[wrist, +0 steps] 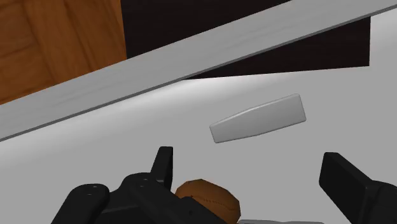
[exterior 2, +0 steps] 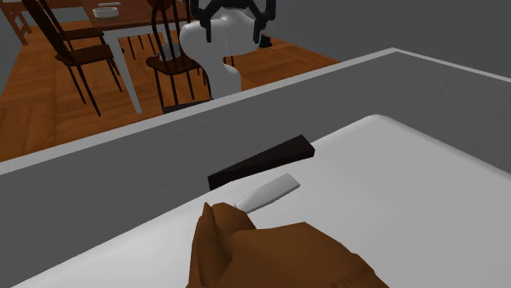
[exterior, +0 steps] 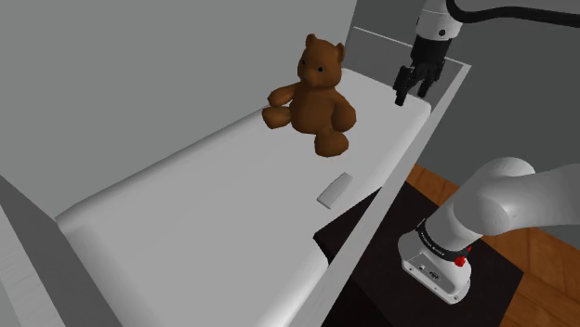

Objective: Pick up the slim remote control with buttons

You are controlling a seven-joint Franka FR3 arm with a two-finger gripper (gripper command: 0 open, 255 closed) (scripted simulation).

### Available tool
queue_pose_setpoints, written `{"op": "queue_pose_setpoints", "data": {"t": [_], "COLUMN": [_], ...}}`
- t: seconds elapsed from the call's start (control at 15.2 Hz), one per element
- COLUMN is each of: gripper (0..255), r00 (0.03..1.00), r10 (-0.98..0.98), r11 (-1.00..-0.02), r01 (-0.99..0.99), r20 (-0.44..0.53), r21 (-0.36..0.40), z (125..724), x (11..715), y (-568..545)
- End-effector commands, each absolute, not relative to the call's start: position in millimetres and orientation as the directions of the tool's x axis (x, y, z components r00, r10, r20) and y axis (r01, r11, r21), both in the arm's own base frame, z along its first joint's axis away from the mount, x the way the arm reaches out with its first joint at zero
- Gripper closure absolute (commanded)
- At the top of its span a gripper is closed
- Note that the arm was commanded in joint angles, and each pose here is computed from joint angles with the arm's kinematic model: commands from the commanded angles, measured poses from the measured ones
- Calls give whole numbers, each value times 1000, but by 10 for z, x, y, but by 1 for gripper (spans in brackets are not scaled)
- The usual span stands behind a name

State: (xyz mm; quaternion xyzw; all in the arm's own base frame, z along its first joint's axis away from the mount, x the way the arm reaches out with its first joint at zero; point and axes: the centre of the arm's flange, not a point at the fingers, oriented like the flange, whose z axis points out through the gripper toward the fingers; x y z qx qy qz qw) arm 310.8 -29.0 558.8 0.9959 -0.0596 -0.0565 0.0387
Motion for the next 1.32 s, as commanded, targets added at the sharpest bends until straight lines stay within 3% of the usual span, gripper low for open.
{"op": "queue_pose_setpoints", "data": {"t": [0.0,0.59,1.25], "gripper": [0,0,0], "r00": [986,885,643], "r10": [-123,-460,-765], "r11": [-990,-887,-643], "r01": [-114,-455,-764], "r20": [-108,-70,-34], "r21": [84,75,51], "z": [5588,4436,3158], "x": [3108,3124,3273], "y": [-290,-90,96]}}
